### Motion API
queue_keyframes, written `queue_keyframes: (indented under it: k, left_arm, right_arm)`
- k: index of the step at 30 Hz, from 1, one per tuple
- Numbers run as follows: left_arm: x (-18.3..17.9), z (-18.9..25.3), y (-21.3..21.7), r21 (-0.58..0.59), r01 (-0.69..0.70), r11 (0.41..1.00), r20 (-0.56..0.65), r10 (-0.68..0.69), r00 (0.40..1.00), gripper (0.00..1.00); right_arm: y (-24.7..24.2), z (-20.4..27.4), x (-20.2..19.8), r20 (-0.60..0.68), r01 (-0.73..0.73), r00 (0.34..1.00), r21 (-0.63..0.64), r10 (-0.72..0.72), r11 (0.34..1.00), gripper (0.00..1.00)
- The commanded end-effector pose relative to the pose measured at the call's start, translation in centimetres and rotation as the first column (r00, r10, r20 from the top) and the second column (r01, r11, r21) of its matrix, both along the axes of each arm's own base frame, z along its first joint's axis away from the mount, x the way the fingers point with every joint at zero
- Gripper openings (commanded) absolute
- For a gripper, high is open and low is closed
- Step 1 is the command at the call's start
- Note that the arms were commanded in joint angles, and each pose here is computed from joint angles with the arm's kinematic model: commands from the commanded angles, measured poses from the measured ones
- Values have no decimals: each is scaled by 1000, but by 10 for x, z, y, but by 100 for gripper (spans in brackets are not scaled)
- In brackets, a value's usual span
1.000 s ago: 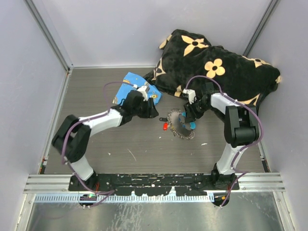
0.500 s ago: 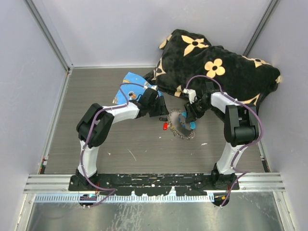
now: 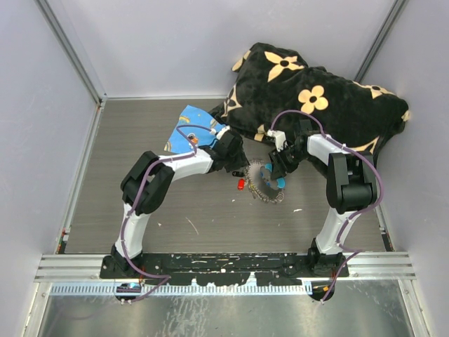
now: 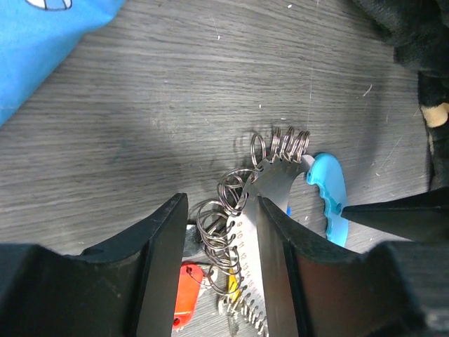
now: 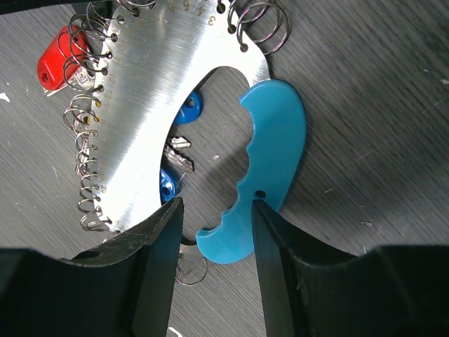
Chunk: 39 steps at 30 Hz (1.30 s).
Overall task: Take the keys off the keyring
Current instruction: Pick up the keyring from the center of the board.
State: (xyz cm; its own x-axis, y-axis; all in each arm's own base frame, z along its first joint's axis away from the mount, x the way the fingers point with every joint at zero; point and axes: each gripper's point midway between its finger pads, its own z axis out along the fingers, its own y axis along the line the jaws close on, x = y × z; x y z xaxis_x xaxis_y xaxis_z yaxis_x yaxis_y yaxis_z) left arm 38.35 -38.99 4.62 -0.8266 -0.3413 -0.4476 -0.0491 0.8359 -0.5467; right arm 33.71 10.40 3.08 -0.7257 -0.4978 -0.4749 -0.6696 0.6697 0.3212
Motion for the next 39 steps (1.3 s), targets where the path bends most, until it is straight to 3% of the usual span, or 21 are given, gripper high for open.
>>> queue_keyframes:
  k: [1,17,23,26,32,39]
  left_arm:
    - [12,15,-7,-51,-99,994,11,100,995,44]
    - [12,4,-25,-125,-140,982,-41,136,990,32]
    - [14,9,-28,-131,-110,985,-13,110,994,4]
    - [15,16,-28,-128,-94,987,10,96,995,0]
    - [18,44,-22,-136,-47,990,129,65,990,0]
    - [13,101,-6,-179,48,983,386,25,922,0]
  right_arm:
    - [3,12,12,49,-16,999,6,16,1000,49]
    - [2,15,13,56,-19,998,3,19,1000,49]
    - [2,15,12,56,-20,998,3,20,1000,49]
    - [3,18,13,62,-21,998,6,21,1000,49]
    - [9,45,14,115,-33,993,77,24,996,50]
    - [23,100,6,189,-77,982,316,17,946,55]
